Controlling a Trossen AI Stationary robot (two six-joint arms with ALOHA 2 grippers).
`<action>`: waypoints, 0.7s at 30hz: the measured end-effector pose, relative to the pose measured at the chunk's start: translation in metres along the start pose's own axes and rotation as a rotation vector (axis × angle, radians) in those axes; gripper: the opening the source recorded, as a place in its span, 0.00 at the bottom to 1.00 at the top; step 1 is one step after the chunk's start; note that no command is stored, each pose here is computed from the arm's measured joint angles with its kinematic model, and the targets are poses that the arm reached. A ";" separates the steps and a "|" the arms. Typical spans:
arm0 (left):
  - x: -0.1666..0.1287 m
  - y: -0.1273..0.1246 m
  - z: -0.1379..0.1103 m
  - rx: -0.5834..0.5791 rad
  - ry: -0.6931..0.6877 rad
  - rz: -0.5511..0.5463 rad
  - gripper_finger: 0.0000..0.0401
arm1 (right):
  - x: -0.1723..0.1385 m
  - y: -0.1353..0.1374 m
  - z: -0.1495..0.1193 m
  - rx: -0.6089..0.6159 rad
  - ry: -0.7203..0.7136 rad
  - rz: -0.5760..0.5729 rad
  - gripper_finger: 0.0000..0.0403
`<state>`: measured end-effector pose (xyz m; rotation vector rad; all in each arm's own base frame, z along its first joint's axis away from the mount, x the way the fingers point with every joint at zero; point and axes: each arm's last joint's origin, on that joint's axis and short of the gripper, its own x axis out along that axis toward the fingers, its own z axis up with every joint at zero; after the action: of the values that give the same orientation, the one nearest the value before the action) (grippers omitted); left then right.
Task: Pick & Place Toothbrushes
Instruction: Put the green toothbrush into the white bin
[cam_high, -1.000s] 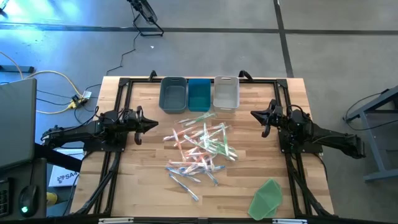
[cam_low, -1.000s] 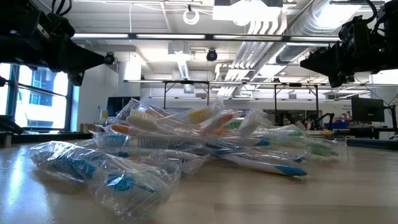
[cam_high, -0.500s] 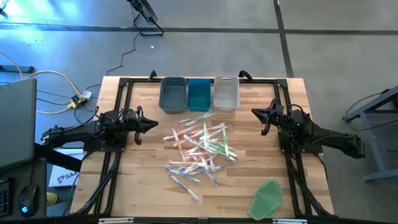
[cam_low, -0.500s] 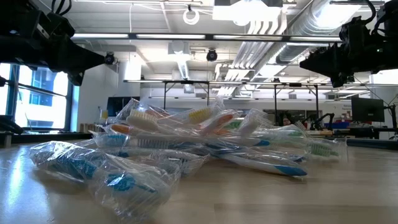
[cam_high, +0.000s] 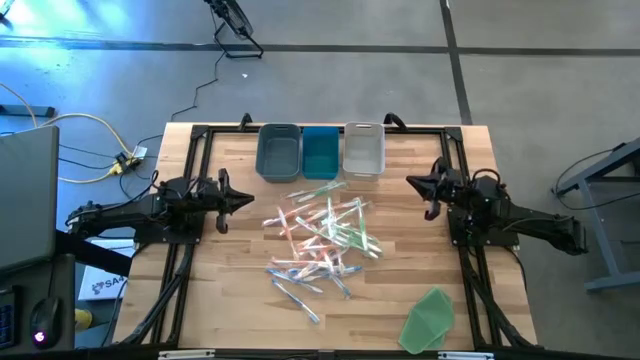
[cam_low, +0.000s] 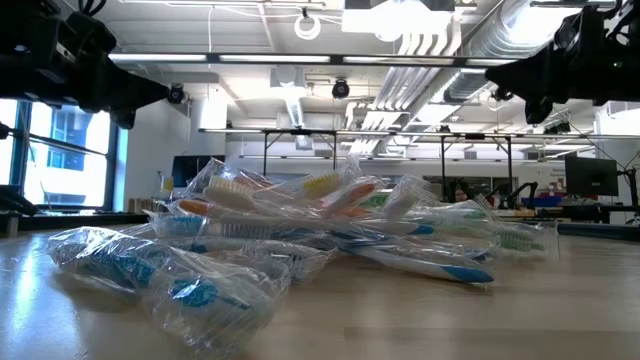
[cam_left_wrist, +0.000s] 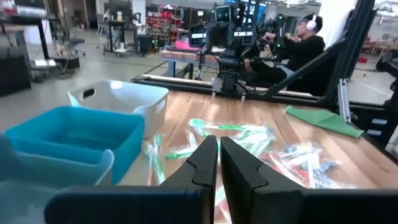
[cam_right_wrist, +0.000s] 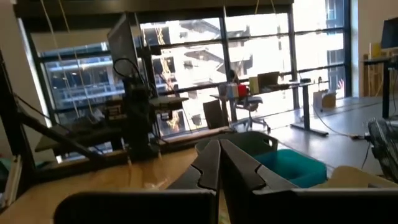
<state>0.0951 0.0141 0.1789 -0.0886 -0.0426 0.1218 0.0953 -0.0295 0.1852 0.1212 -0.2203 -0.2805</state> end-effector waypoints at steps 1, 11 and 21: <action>0.000 0.000 0.000 -0.013 -0.001 0.000 0.05 | 0.000 0.000 0.000 0.000 -0.004 0.000 0.01; 0.000 0.000 0.002 -0.018 -0.009 0.002 0.05 | 0.000 0.000 0.000 0.008 -0.005 -0.004 0.01; 0.000 0.000 0.003 -0.017 -0.016 0.001 0.05 | 0.000 -0.001 0.001 0.032 -0.013 -0.033 0.01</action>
<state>0.0946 0.0141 0.1818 -0.1049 -0.0595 0.1232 0.0948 -0.0304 0.1861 0.1546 -0.2356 -0.3109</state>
